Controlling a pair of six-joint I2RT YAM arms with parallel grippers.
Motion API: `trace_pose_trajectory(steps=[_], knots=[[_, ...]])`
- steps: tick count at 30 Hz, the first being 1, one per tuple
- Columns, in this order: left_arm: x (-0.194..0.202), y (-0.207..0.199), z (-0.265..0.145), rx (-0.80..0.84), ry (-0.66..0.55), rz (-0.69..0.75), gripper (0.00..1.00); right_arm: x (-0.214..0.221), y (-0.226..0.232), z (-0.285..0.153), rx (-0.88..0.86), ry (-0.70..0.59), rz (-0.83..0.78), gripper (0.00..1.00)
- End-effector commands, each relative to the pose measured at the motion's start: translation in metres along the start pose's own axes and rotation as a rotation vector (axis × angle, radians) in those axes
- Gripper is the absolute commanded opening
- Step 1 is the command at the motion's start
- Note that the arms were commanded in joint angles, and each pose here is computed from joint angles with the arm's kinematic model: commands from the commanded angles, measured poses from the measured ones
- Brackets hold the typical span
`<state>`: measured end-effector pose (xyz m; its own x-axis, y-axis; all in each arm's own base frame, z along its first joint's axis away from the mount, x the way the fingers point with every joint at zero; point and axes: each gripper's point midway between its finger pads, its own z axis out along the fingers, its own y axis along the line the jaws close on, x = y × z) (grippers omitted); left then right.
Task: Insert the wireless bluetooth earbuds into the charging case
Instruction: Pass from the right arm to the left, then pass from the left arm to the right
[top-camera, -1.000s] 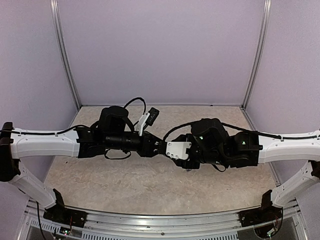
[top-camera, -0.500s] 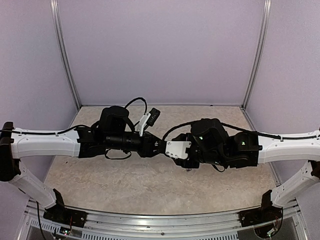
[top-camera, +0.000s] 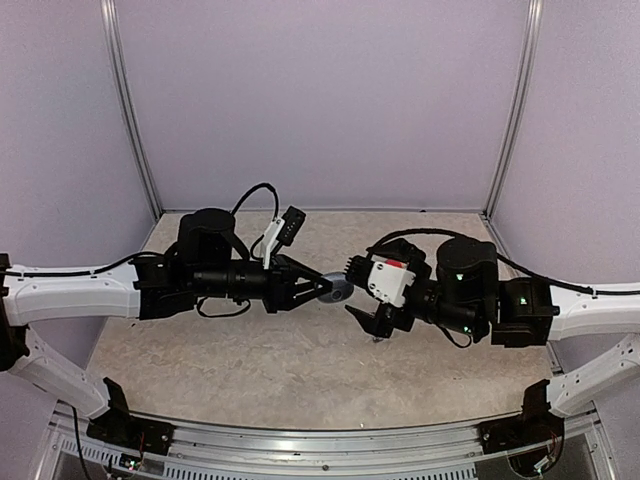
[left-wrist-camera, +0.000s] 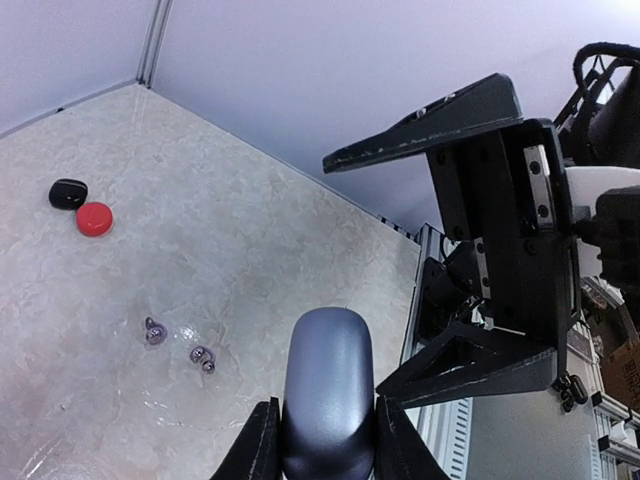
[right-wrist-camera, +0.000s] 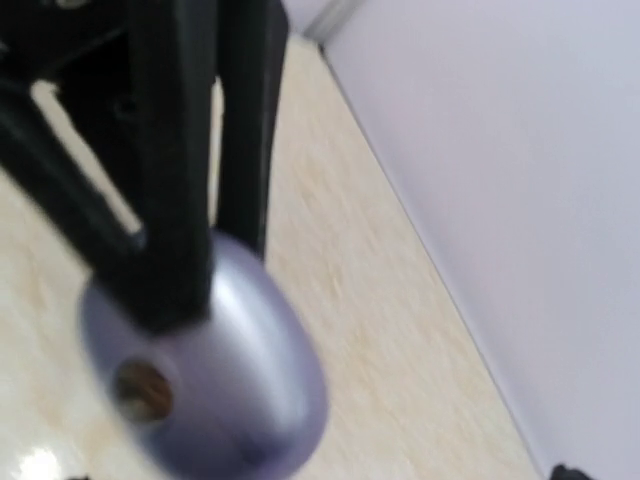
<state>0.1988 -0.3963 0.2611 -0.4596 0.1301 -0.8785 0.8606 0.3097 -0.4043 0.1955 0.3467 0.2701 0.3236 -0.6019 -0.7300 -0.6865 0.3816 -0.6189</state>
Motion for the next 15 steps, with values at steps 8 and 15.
trace_pose_trajectory(steps=[8,15], knots=[[-0.044,-0.042,-0.044,0.103,-0.254,0.26,0.22,-0.027,0.008,-0.039,-0.248,-0.348,0.326,0.99],[-0.053,-0.076,-0.062,0.148,-0.362,0.416,0.22,-0.046,0.024,-0.037,-0.441,-0.38,0.479,0.99]])
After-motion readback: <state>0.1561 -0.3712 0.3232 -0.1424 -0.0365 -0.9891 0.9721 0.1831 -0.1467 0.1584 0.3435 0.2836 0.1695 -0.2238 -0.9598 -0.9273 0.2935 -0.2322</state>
